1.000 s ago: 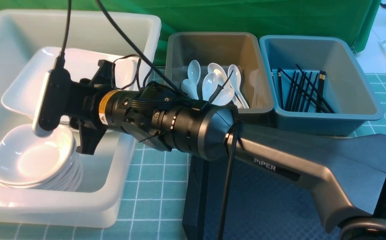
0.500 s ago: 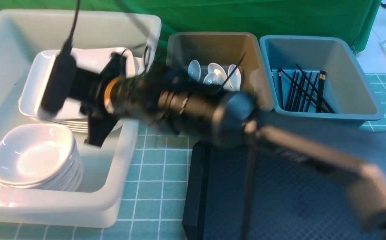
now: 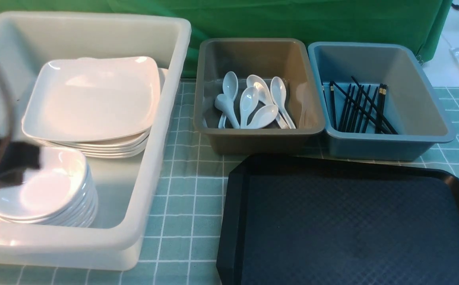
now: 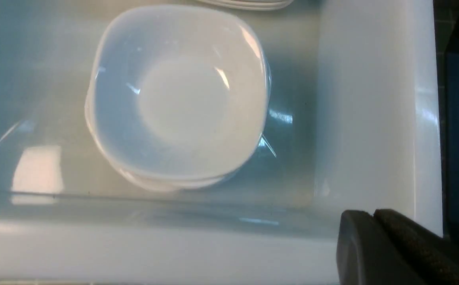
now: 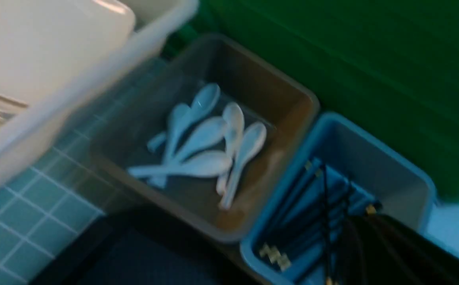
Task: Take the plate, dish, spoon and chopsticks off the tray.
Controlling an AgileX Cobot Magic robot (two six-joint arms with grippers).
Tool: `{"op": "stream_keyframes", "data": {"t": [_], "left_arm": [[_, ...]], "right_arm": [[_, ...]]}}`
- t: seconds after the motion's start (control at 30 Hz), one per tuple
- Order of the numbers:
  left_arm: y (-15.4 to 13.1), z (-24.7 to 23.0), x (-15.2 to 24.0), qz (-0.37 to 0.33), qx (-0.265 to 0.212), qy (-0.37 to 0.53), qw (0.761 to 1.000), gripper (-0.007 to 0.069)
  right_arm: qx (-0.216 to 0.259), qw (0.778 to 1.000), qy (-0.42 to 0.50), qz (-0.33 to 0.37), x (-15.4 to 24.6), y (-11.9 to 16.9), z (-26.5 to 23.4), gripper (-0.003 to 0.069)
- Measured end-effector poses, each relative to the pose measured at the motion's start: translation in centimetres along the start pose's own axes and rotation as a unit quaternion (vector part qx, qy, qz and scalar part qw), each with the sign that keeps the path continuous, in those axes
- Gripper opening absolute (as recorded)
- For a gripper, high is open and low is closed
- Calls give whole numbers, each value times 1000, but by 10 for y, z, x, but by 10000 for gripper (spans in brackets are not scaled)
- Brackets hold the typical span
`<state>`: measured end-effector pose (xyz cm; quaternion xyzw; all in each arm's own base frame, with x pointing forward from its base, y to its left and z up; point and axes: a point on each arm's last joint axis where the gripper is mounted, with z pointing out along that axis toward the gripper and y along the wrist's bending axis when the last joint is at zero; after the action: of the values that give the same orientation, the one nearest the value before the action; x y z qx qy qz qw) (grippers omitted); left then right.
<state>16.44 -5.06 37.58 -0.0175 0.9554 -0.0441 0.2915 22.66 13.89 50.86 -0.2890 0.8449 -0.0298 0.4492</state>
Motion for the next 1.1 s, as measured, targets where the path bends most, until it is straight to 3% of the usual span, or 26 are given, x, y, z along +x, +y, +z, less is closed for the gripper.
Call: {"op": "stream_keyframes", "data": {"t": [0.2, 0.33, 0.5, 0.77, 1.1], "left_arm": [[-3, 24, -67, -12, 16, 14, 1000, 9], [44, 52, -117, -76, 44, 8, 996, 9], [95, 115, -136, -119, -13, 36, 992, 9], [145, 206, -124, -157, -74, 123, 977, 9], [152, 244, -117, -145, -70, 144, 976, 9]], "right_arm": [[-3, 998, 2, 59, 69, -11, -58, 19], [-1, 994, -4, 109, 136, -3, -74, 19], [-4, 992, 30, 125, 190, 8, -66, 19], [2, 993, 30, 118, 201, 11, -60, 19], [0, 993, -21, 116, 192, 10, -60, 19]]}}
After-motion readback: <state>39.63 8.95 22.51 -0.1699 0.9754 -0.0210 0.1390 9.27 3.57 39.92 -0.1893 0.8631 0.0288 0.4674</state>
